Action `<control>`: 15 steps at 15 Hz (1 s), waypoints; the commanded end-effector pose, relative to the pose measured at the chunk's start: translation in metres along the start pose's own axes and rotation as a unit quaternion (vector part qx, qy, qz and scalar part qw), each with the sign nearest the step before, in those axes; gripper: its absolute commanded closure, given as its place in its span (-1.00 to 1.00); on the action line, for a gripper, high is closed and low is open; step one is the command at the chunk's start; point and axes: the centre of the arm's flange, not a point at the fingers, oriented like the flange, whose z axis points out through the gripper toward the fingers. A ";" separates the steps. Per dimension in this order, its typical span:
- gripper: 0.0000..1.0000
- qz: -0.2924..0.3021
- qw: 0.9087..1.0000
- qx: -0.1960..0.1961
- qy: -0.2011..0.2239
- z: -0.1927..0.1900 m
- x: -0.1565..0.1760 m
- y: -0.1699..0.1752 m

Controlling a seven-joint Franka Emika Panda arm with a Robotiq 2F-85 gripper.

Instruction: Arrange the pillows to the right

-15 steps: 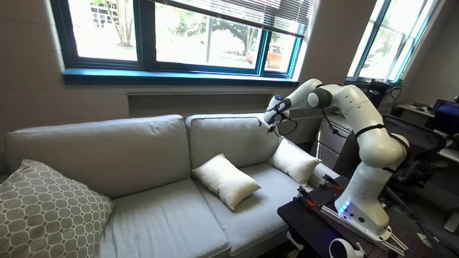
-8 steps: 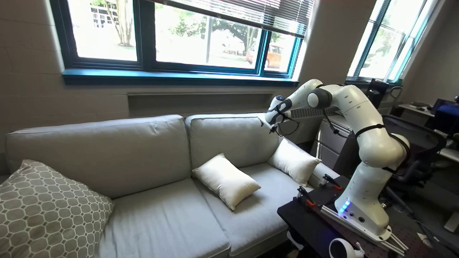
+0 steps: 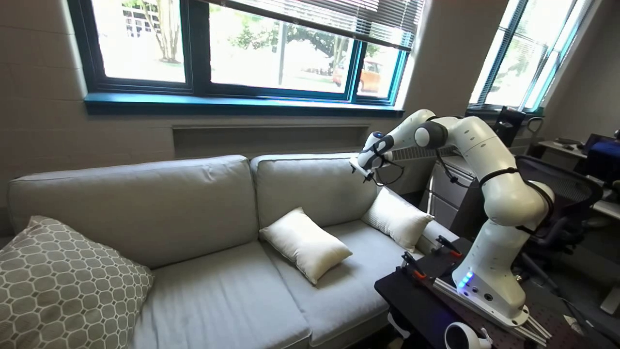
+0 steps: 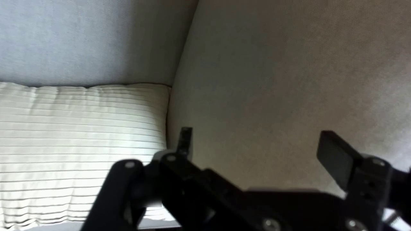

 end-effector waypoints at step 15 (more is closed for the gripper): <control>-1.00 0.253 0.925 -0.175 -0.223 0.065 -0.080 -0.083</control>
